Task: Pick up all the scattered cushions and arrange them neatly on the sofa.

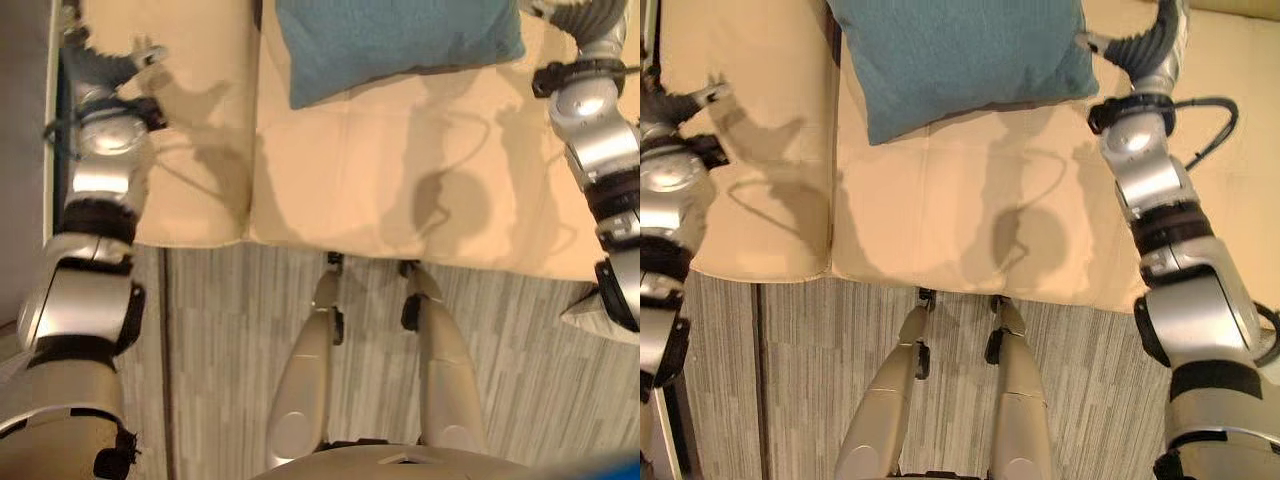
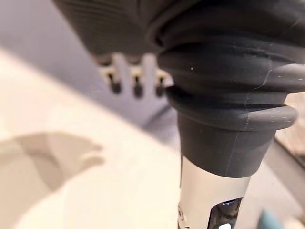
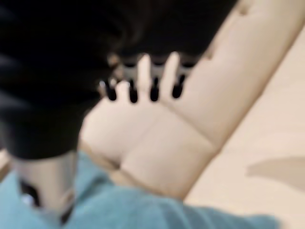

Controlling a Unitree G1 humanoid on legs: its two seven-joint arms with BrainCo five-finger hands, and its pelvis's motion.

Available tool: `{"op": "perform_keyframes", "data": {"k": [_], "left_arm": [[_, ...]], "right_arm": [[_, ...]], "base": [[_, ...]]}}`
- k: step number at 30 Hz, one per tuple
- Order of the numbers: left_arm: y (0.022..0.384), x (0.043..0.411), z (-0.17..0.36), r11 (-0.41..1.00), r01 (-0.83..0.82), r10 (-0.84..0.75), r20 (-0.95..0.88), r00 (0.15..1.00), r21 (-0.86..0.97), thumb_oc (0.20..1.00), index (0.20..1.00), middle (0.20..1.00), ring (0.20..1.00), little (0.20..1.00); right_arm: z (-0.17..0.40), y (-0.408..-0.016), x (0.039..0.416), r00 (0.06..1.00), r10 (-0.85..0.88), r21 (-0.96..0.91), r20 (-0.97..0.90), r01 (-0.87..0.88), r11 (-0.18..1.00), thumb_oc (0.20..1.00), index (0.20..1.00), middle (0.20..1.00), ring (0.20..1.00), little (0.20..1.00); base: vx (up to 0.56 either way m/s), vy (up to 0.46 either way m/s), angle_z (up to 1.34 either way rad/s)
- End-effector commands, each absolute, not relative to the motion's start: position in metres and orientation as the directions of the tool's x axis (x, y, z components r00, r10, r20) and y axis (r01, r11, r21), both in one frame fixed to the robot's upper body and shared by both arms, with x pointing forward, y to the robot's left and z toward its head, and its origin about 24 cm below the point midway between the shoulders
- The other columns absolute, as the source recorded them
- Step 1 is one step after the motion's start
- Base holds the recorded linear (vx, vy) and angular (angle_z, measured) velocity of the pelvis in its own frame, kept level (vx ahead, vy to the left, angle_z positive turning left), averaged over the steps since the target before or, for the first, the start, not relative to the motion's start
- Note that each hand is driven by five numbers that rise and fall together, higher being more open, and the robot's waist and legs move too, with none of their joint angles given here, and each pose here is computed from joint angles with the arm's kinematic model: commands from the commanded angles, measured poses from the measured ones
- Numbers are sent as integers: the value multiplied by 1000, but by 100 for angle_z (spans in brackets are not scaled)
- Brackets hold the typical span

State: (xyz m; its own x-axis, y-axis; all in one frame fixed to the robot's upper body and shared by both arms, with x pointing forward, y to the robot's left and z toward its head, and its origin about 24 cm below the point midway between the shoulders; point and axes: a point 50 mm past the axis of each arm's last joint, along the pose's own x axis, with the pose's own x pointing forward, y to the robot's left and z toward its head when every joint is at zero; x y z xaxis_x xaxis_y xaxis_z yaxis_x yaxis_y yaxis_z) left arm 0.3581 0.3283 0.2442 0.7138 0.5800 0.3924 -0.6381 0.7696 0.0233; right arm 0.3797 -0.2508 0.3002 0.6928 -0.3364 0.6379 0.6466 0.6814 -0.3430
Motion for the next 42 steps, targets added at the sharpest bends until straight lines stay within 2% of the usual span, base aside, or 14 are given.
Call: {"op": "perform_keyframes", "data": {"k": [1,6,8,9,12,13,20,27,31,35,42], "left_arm": [[310,358,230,813,-582,514,435,739,27,1000,1000,1000,1000,1000],[306,334,177,834,-548,484,386,785,69,1000,1000,1000,1000,1000],[296,328,156,857,-510,456,355,816,73,1000,1000,1000,1000,1000],[279,320,132,884,-463,421,312,852,69,1000,1000,1000,1000,1000],[277,317,124,887,-456,417,293,860,77,1000,1000,1000,1000,1000],[258,311,102,914,-398,371,244,896,73,1000,1000,1000,1000,1000],[229,288,64,958,-269,254,138,957,97,1000,1000,1000,1000,1000],[220,260,48,987,-158,157,79,984,-1,1000,1000,1000,1000,1000],[225,244,44,995,-97,96,56,994,19,1000,1000,1000,1000,1000],[230,238,37,992,-124,124,22,992,-20,1000,1000,1000,1000,1000],[221,245,37,991,-123,124,25,992,-55,1000,1000,1000,1000,1000]], "right_arm": [[280,-251,375,716,-285,-365,637,607,706,1000,1000,1000,1000,1000],[241,-268,368,786,-287,-419,547,554,719,1000,1000,1000,1000,1000],[229,-271,366,805,-290,-419,517,534,734,1000,1000,1000,1000,1000],[217,-273,365,817,-304,-424,489,528,736,1000,1000,1000,1000,1000],[214,-274,365,820,-309,-423,482,527,737,1000,1000,1000,1000,1000],[203,-271,366,834,-313,-424,455,512,747,1000,1000,1000,1000,1000],[188,-271,373,854,-348,-408,388,497,766,1000,1000,1000,1000,1000],[211,-275,383,825,-390,-363,410,540,760,1000,1000,1000,1000,1000],[245,-286,382,749,-431,-355,502,634,687,1000,1000,1000,1000,1000],[271,-284,381,687,-421,-367,592,695,618,1000,1000,1000,1000,1000],[291,-274,380,637,-392,-368,663,734,571,1000,1000,1000,1000,1000]], "base": [[0,0,0],[-27,-7,-9],[-34,-33,-9],[-22,-30,3],[-5,-10,6],[0,0,0],[1,-37,7],[14,-35,13],[21,-15,11],[17,4,13],[16,6,3]]}}
